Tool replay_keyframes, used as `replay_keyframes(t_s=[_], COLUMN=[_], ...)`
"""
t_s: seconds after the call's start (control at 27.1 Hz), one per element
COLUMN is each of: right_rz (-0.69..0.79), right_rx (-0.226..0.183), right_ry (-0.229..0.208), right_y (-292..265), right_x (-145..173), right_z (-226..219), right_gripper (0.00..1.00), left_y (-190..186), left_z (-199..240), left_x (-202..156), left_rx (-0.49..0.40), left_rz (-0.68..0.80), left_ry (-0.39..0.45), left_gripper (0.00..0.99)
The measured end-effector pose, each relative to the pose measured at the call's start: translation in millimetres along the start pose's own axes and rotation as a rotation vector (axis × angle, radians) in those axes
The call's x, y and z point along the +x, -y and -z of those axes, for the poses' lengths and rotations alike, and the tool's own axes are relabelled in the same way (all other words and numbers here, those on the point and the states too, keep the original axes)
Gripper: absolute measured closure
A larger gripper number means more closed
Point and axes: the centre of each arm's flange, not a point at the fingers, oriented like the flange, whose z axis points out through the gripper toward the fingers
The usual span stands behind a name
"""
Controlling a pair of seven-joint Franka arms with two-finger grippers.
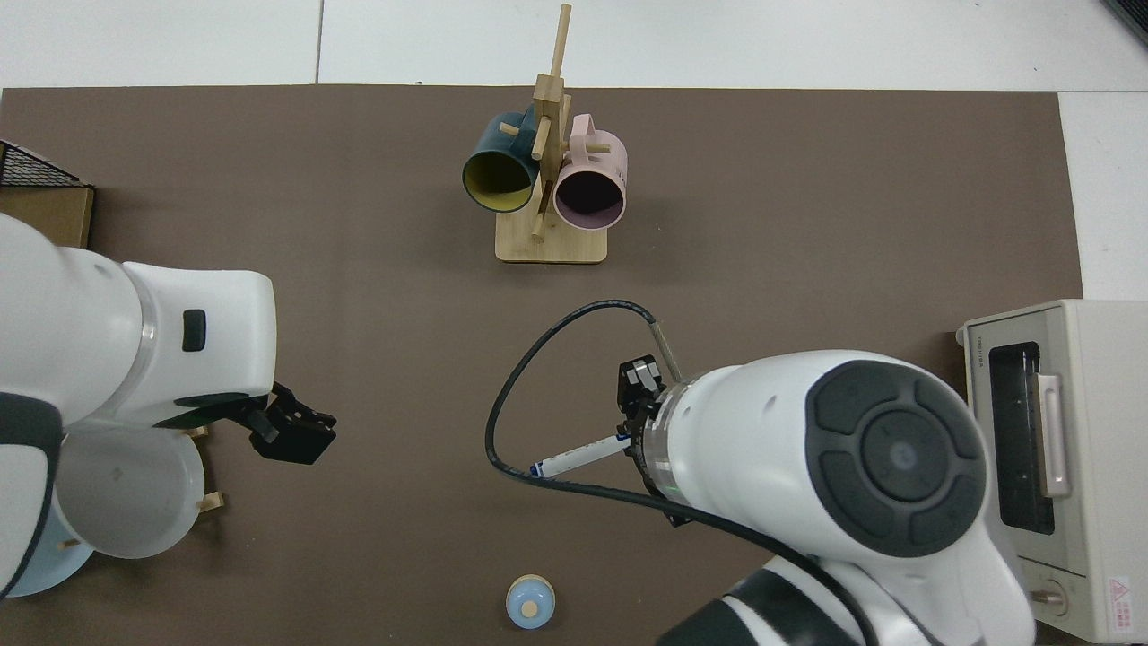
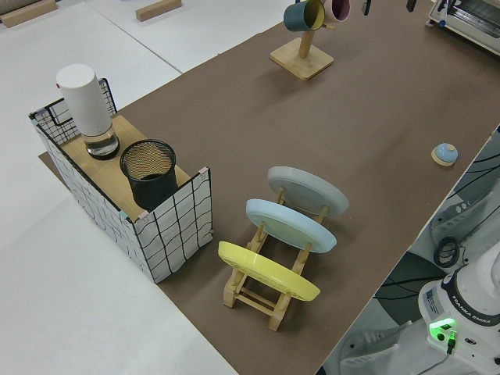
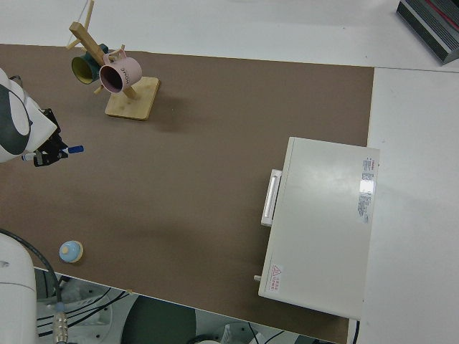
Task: Put markers into pen holder
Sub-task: 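Lift the marker with the right gripper while the left gripper approaches, then bring the marker to the middle while the left gripper reaches it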
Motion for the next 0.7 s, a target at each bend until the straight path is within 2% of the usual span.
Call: replay_keyframes(t_s=[0.3, 0.33, 0.41, 0.7], right_rz=[0.024, 0.027, 0.033, 0.012], right_rx=[0.01, 0.013, 0.014, 0.039], right_ry=[0.002, 0.004, 0.005, 0.026], right_y=[4, 5, 8, 27], right_x=[-19, -22, -28, -46], right_z=[-1, 0, -1, 3], right_gripper=[0.83, 0.83, 0.83, 0.83], left_y=[-10, -13, -19, -35], left_z=[-4, -7, -14, -33], left_x=[15, 18, 24, 33], left_rx=[-0.01, -0.007, -0.006, -0.051], left_rz=[-0.216, -0.234, -0.265, -0.305], left_ry=[-0.066, -0.071, -0.075, -0.084], left_gripper=[0.031, 0.057, 0.093, 0.097])
